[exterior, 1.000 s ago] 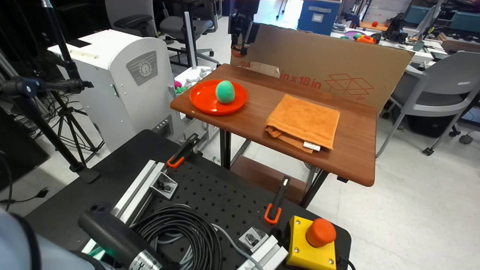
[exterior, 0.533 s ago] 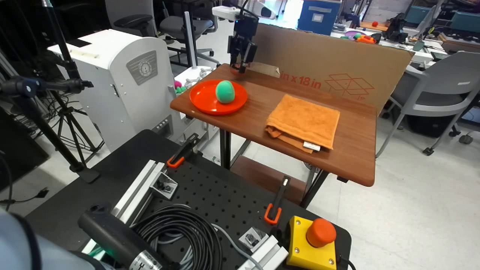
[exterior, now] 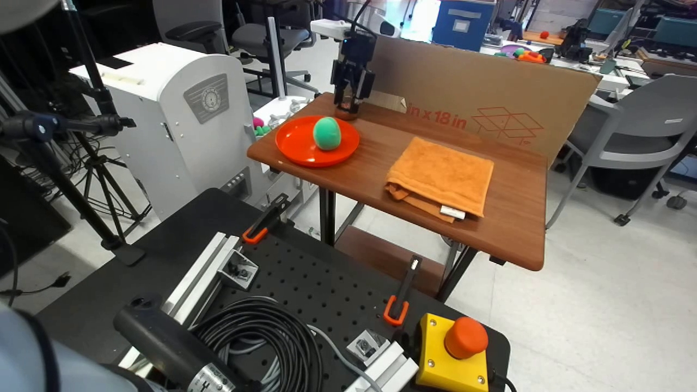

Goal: Move the doughnut to the left of the table

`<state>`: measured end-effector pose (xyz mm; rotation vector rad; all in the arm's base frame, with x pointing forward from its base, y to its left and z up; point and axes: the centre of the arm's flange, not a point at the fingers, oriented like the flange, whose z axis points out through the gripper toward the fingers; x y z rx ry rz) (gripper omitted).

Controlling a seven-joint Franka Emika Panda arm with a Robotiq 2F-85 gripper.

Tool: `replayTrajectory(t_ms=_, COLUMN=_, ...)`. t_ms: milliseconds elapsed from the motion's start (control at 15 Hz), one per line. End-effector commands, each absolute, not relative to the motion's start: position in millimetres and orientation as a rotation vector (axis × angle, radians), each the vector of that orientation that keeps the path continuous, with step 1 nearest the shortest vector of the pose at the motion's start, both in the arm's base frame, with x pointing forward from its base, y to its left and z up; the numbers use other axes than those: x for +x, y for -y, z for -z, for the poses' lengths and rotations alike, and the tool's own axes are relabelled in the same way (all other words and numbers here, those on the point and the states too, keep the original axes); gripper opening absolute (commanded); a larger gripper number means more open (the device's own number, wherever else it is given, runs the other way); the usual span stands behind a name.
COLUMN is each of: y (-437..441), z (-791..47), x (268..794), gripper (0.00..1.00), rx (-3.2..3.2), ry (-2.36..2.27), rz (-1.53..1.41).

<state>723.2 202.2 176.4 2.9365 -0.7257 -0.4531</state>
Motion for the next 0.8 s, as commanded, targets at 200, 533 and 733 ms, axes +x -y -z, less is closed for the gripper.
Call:
replayTrajectory(t_ms=200, y=-189, z=-226, x=706, gripper=1.0, rx=2.952, ry=0.707, rz=0.565)
replayTrajectory(t_ms=533, y=-184, z=-258, x=721, gripper=1.0, rx=2.999, ry=0.718, rz=0.489)
replayTrajectory(t_ms=733, y=-165, z=-294, x=714, gripper=1.0, rx=3.024, ry=0.749, rz=0.492)
